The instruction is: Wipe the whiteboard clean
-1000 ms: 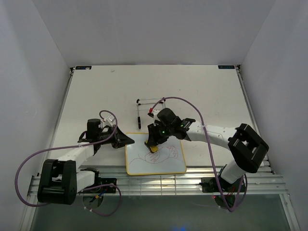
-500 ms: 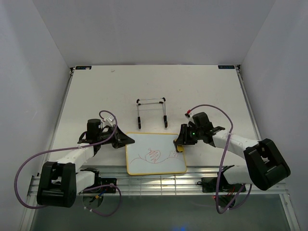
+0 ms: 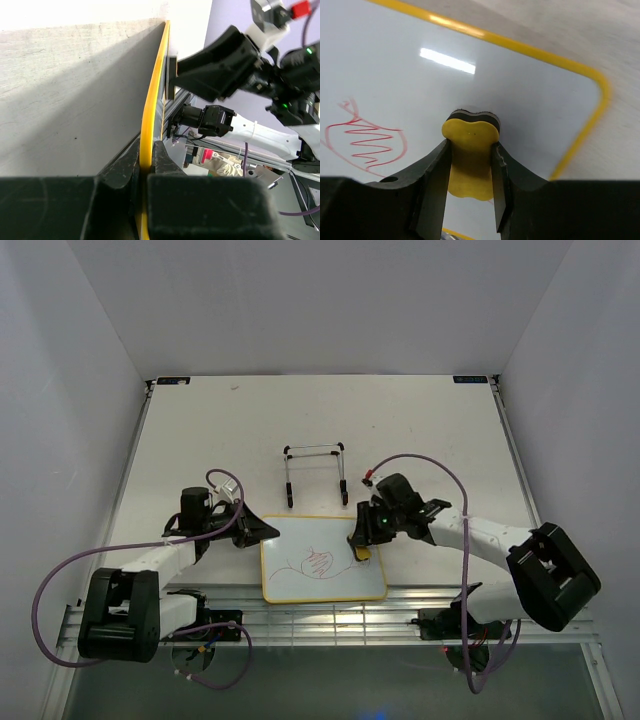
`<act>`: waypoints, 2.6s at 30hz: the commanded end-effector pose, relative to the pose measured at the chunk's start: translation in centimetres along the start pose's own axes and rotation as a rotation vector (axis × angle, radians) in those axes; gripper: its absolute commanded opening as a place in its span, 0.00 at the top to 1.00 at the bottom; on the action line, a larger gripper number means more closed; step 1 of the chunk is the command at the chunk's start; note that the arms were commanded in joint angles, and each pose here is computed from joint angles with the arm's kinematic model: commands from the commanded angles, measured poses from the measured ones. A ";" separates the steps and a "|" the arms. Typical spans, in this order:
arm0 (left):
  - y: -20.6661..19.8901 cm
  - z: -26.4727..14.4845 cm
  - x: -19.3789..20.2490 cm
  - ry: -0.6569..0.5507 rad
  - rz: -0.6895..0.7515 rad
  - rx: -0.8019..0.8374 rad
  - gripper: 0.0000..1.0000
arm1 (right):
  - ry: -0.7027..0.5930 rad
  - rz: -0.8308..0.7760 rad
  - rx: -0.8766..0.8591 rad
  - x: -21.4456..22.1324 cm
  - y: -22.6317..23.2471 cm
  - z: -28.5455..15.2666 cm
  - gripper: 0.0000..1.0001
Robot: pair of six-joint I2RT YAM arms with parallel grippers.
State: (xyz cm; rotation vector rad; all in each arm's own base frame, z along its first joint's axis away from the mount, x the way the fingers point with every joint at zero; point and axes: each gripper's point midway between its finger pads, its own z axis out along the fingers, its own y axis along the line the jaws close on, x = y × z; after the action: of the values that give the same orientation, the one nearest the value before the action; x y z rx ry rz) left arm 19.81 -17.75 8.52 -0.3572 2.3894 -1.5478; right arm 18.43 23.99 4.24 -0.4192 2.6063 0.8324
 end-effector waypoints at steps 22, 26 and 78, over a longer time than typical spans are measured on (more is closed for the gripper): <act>3.7 0.3 -1.8 -0.146 -0.041 -0.161 1.00 | 0.172 -0.232 0.152 4.8 8.2 3.9 0.80; 3.6 0.1 -2.0 -0.156 -0.032 -0.169 1.00 | 0.172 -0.141 0.254 6.5 2.1 1.9 0.80; 3.7 0.6 -2.4 -0.221 -0.074 -0.176 1.00 | 0.138 -0.243 0.187 7.5 7.9 2.9 0.83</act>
State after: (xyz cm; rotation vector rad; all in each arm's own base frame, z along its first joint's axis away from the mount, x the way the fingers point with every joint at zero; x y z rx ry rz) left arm 19.95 -17.85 7.31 -0.4658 2.3518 -1.4890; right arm 8.44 39.61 9.48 -0.7808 2.4339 0.9638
